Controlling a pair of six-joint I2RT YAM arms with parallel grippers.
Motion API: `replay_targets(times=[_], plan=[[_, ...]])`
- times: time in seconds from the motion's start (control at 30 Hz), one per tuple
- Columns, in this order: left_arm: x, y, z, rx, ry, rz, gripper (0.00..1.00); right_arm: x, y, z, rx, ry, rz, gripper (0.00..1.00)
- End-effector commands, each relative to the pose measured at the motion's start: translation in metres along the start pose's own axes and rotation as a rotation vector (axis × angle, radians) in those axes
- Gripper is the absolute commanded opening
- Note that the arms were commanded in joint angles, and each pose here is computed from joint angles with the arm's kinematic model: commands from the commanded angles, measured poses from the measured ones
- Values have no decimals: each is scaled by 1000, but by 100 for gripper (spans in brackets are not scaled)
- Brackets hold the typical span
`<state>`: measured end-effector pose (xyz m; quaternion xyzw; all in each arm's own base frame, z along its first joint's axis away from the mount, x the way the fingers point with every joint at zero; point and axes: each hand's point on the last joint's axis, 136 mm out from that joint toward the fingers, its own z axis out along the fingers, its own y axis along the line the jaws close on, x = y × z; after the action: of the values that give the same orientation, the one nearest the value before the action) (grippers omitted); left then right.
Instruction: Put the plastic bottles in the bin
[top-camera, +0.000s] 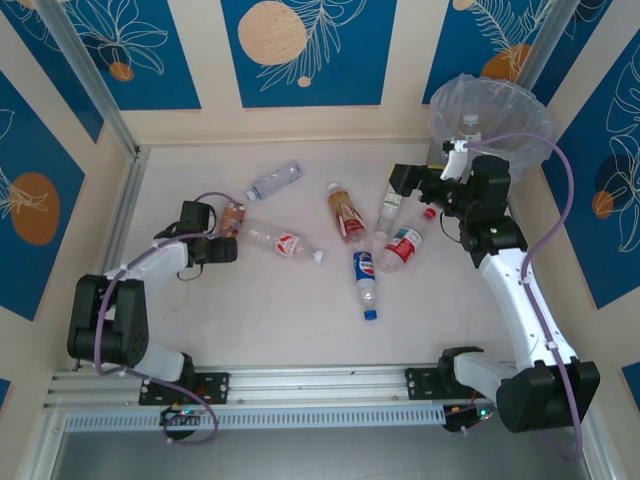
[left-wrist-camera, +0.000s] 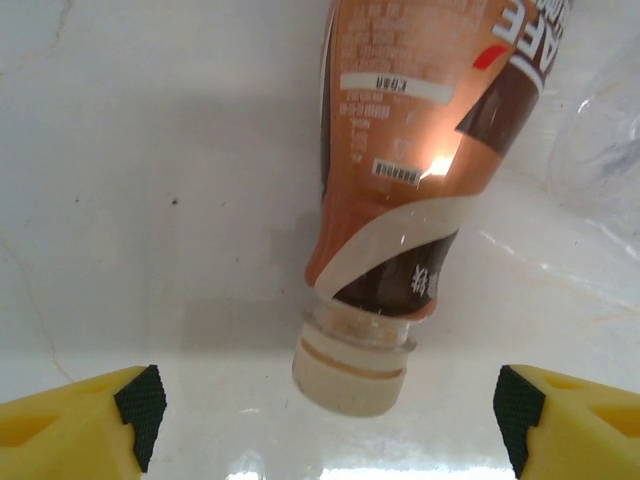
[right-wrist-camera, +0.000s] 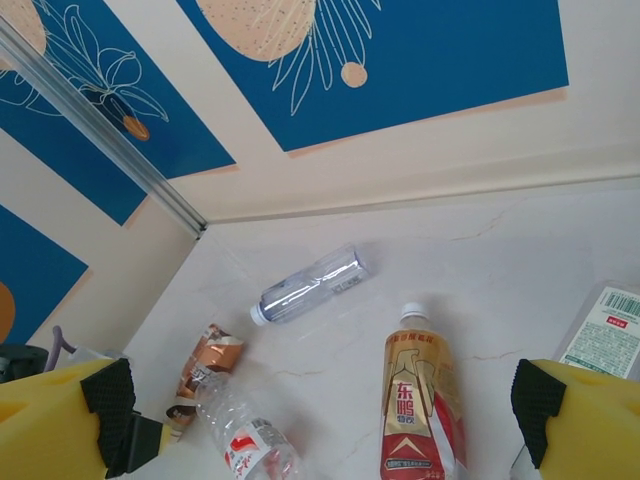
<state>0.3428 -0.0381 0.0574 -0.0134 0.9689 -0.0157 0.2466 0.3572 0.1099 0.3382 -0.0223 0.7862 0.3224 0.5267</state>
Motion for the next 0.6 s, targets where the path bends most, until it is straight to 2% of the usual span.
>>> replay_targets(times=[0.0,0.3,0.57], plan=[[-2,-2,1,20,29,19,82,-8,8,-7,-3,-24,-7,99],[7,-7,11,40,100,-5,71,-6,2,-6,24,-23,-1,99],[10,-5,20,-13,156,4,65,-3,0,-5,35,-17,6,99]])
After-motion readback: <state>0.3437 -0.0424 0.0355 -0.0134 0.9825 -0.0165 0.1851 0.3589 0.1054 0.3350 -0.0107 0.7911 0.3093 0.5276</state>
